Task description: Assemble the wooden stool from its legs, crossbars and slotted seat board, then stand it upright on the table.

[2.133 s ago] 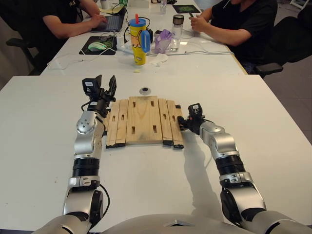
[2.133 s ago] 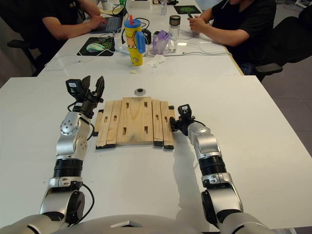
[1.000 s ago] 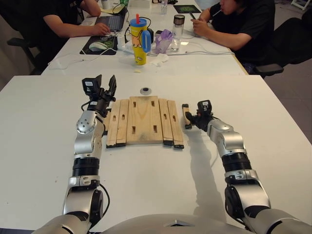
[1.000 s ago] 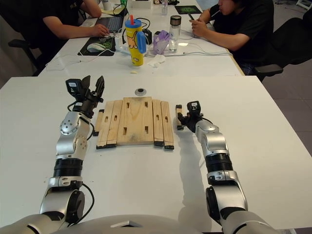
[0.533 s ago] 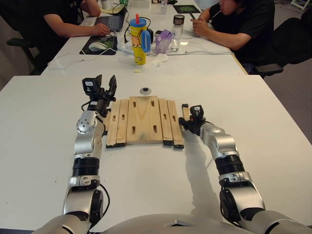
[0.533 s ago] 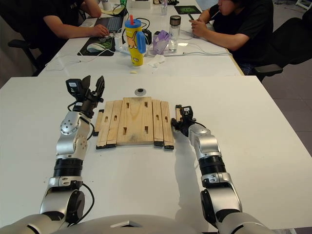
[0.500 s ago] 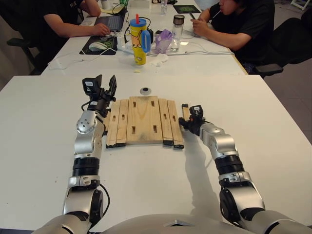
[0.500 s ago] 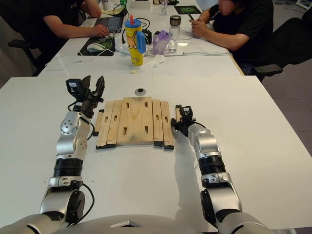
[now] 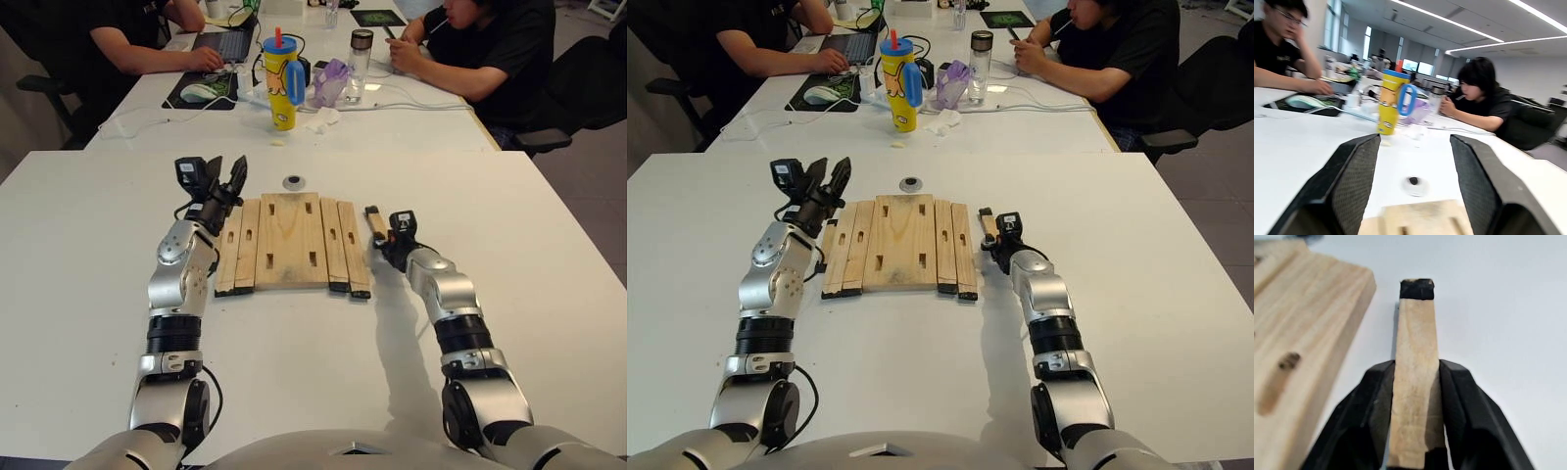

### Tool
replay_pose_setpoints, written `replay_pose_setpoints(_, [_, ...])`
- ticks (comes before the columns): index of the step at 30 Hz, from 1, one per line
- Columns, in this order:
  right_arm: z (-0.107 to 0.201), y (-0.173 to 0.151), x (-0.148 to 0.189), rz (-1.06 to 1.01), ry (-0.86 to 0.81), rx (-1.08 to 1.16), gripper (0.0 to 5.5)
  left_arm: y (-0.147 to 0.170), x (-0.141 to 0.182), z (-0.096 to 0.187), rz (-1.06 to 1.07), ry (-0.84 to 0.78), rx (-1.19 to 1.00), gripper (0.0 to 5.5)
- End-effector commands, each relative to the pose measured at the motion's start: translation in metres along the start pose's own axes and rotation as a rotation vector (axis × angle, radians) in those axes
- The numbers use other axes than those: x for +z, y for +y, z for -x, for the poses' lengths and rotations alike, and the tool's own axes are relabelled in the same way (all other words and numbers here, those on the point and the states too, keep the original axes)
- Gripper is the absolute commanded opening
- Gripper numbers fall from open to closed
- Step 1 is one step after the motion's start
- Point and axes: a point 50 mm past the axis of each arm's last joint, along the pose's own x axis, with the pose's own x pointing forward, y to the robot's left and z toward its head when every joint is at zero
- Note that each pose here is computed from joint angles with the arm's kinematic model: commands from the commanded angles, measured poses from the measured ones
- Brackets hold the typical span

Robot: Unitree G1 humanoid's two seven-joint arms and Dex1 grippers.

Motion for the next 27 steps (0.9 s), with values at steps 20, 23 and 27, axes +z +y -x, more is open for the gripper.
replay_pose_setpoints(20, [0.042, 0.072, 0.059, 0.154, -0.562, 0.601, 1.31, -0.059, 0.029, -0.013, 0.548, 0.175, -0.405, 2.63])
replay_pose_setpoints(23, [0.042, 0.073, 0.058, 0.172, -0.559, 0.601, 1.31, -0.058, 0.034, -0.014, 0.569, 0.147, -0.402, 2.39])
replay_pose_setpoints(27, [0.043, 0.073, 0.057, 0.181, -0.56, 0.598, 1.31, -0.058, 0.034, -0.013, 0.56, 0.168, -0.406, 1.88])
